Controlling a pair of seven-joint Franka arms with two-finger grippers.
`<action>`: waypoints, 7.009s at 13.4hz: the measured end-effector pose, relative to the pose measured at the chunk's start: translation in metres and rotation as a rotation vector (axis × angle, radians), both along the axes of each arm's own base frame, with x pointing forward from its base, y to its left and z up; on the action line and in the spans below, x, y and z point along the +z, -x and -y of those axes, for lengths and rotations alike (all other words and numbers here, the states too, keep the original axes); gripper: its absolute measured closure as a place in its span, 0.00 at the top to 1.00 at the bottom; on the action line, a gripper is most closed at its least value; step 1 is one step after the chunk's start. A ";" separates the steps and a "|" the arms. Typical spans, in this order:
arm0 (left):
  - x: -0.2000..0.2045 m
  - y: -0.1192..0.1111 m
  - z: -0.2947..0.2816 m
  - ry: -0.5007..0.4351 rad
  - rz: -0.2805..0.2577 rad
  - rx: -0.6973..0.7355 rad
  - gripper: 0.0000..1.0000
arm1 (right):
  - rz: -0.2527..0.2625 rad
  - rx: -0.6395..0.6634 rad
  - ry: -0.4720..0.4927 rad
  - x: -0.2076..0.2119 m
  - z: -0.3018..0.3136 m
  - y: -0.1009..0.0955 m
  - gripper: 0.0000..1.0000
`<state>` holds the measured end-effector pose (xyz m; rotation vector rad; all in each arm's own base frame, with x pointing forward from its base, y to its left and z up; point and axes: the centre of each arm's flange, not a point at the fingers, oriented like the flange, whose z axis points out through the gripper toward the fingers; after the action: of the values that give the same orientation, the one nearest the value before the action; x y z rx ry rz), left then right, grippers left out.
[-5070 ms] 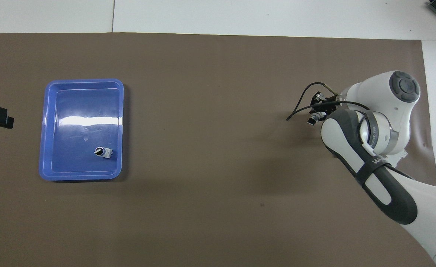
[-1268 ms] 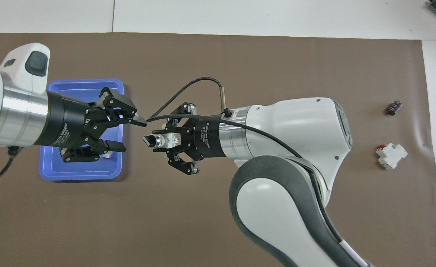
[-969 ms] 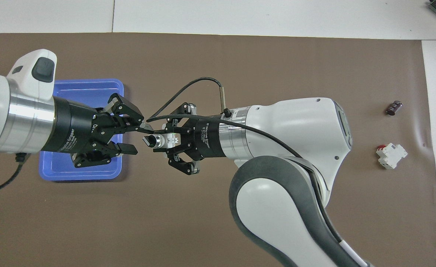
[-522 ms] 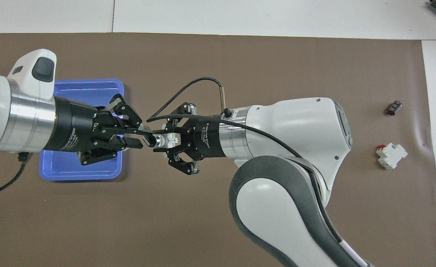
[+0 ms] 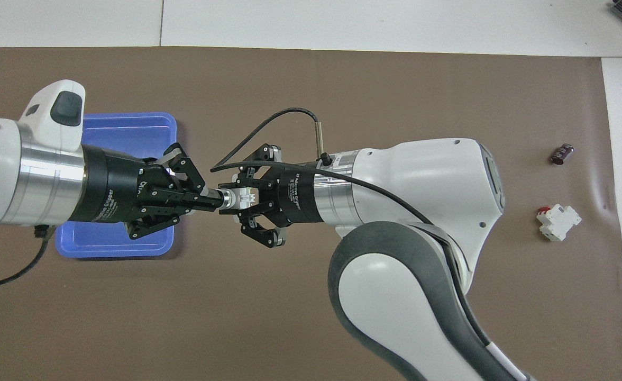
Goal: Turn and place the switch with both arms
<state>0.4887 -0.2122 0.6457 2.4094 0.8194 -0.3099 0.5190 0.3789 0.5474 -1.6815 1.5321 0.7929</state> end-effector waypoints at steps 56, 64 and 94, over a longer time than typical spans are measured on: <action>-0.015 -0.002 -0.035 -0.145 0.916 -1.624 0.09 | 0.068 0.013 0.054 0.010 0.003 0.000 0.73; -0.065 -0.016 -0.068 -0.399 0.801 -1.731 0.09 | 0.459 0.176 0.468 0.038 0.073 -0.022 1.00; -0.185 -0.015 -0.194 -0.540 0.457 -1.097 1.00 | 0.617 1.173 0.839 0.103 0.379 -0.011 1.00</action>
<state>0.5035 -0.0183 0.4606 3.0302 -0.7753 0.0970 0.5303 0.0003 0.6505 -3.1079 0.2887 0.0044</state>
